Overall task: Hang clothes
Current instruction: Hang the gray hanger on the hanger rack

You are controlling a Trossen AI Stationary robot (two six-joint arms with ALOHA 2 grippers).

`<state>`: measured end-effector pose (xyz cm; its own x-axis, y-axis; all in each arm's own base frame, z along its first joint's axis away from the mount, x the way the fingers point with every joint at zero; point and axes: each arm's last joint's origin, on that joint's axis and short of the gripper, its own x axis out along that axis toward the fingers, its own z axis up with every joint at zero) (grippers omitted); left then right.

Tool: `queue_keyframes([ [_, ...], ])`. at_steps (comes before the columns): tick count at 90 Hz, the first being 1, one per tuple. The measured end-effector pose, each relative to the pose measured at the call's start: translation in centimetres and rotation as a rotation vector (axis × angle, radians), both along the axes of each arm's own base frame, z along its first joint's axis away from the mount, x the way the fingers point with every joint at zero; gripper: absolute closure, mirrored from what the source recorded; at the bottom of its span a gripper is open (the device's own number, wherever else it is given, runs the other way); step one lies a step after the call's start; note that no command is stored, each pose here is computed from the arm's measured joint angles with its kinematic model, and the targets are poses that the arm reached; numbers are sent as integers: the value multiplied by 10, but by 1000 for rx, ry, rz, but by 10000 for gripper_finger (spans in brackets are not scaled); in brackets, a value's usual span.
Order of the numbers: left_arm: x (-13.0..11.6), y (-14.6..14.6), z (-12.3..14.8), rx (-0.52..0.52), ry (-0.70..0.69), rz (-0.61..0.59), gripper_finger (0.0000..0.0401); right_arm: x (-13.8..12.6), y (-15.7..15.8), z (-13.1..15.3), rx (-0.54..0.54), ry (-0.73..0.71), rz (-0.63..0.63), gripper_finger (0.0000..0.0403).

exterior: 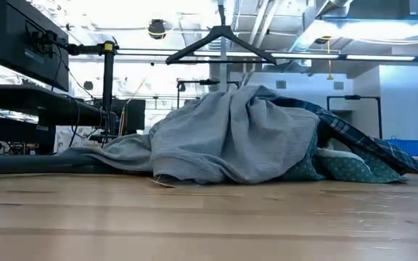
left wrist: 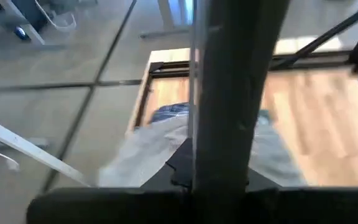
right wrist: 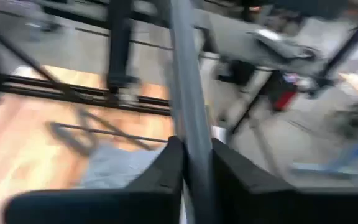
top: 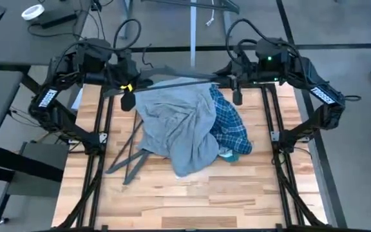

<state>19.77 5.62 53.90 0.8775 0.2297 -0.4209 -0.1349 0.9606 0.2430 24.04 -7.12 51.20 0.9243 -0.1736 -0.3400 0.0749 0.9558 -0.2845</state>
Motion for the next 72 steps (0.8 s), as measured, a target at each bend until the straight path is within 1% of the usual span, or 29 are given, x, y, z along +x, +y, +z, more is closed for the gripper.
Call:
queue_keyframes([
  [12, 4, 3, 0, 65, 8, 31, 387, -3, -3, -5, 23, 50, -19, 372],
  [16, 5, 4, -3, 88, 42, 53, 379, -5, -5, -8, 39, 83, -35, 372],
  [24, 6, 7, -11, 149, 155, 102, 353, -9, -9, -14, 85, 146, -71, 372],
  [33, 8, 12, -19, 277, 292, 163, 317, -14, -16, -21, 141, 211, -130, 372],
  [41, 11, 17, -19, 430, 371, 193, 288, -16, -24, -29, 188, 279, -195, 372],
  [48, 14, 19, -19, 576, 456, 178, 273, -14, -31, -37, 225, 337, -231, 372],
  [55, 18, 20, -17, 693, 494, 160, 268, -13, -37, -44, 254, 383, -249, 372],
  [64, 22, 21, -15, 781, 516, 118, 268, -7, -42, -48, 259, 391, -249, 372],
  [72, 26, 22, -17, 810, 548, 91, 268, -3, -44, -49, 246, 388, -242, 372],
])
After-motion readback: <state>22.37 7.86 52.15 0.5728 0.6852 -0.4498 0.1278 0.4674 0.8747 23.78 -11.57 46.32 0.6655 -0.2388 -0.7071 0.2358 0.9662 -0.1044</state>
